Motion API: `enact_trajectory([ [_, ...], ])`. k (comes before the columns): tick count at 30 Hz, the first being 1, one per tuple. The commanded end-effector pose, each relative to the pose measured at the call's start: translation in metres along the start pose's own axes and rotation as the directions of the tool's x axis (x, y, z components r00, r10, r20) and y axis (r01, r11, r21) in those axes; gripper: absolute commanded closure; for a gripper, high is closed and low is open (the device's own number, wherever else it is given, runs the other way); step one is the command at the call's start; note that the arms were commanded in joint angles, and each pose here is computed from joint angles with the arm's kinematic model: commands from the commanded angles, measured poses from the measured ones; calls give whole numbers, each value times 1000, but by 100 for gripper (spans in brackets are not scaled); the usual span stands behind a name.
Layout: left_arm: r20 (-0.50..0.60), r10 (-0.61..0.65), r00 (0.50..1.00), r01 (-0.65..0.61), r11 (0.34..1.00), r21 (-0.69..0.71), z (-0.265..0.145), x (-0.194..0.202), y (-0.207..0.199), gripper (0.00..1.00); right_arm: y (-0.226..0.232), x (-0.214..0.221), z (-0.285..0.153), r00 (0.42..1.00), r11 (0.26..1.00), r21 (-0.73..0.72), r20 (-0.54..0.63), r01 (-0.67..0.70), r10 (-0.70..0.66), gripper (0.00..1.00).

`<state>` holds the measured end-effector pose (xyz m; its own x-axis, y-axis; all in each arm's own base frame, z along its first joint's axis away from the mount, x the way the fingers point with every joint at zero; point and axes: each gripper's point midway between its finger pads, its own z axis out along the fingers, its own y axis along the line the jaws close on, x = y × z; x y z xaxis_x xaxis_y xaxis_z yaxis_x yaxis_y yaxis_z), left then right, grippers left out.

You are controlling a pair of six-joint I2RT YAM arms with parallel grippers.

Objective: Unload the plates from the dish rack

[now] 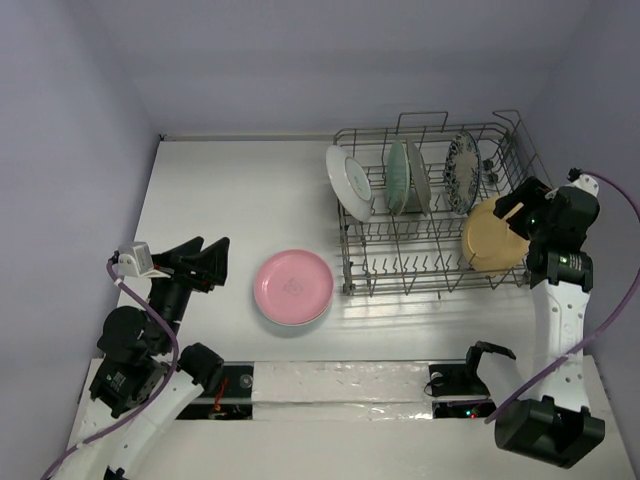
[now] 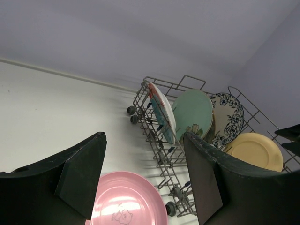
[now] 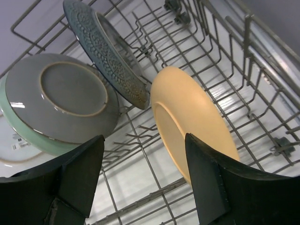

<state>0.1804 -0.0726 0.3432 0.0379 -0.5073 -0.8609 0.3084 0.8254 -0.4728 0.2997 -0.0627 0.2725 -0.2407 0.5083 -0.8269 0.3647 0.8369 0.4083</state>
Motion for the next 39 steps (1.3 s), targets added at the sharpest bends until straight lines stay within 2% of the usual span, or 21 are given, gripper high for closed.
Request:
enact_trajectory([
  [1,47,-6,999,4,1000,23,-1,-17,-7,36,7,10,9,1000,998,-66,-27,-2,1,26],
  [5,37,-3,999,3,1000,20,0,-15,-7,36,-8,7,4,999,1000,12,31,-17,17,21],
  [6,34,-4,999,3,1000,19,1,-14,-7,36,-4,-7,-5,995,1000,-2,101,-10,10,19],
  [8,28,-3,1000,2,1000,29,2,-12,-9,36,-11,-25,-12,987,999,53,162,-11,2,16],
  [12,34,-2,999,1,1000,21,2,-14,-7,36,-33,-25,-2,991,983,183,130,-3,-21,13],
  [14,34,-1,999,0,1000,14,2,-14,-6,36,-46,-25,1,988,969,245,150,-12,-25,12],
  [16,34,0,999,0,1000,10,2,-14,-6,36,-54,-21,6,988,961,275,154,-18,-25,12],
  [21,31,4,1000,-4,1000,10,2,-13,-6,36,-58,-6,28,997,957,291,73,-15,-7,9],
  [24,34,2,999,-2,1000,7,2,-14,-5,36,-55,-1,35,998,965,263,62,-21,4,8],
  [30,30,5,1000,-5,1000,5,3,-13,-5,36,-29,15,43,1000,995,100,4,-9,9,9],
  [33,30,6,1000,-7,1000,6,3,-12,-5,36,-12,14,33,1000,1000,3,25,-19,19,16],
  [39,32,9,999,-9,1000,5,4,-13,-5,36,1,18,17,999,997,-78,37,-19,22,25],
])
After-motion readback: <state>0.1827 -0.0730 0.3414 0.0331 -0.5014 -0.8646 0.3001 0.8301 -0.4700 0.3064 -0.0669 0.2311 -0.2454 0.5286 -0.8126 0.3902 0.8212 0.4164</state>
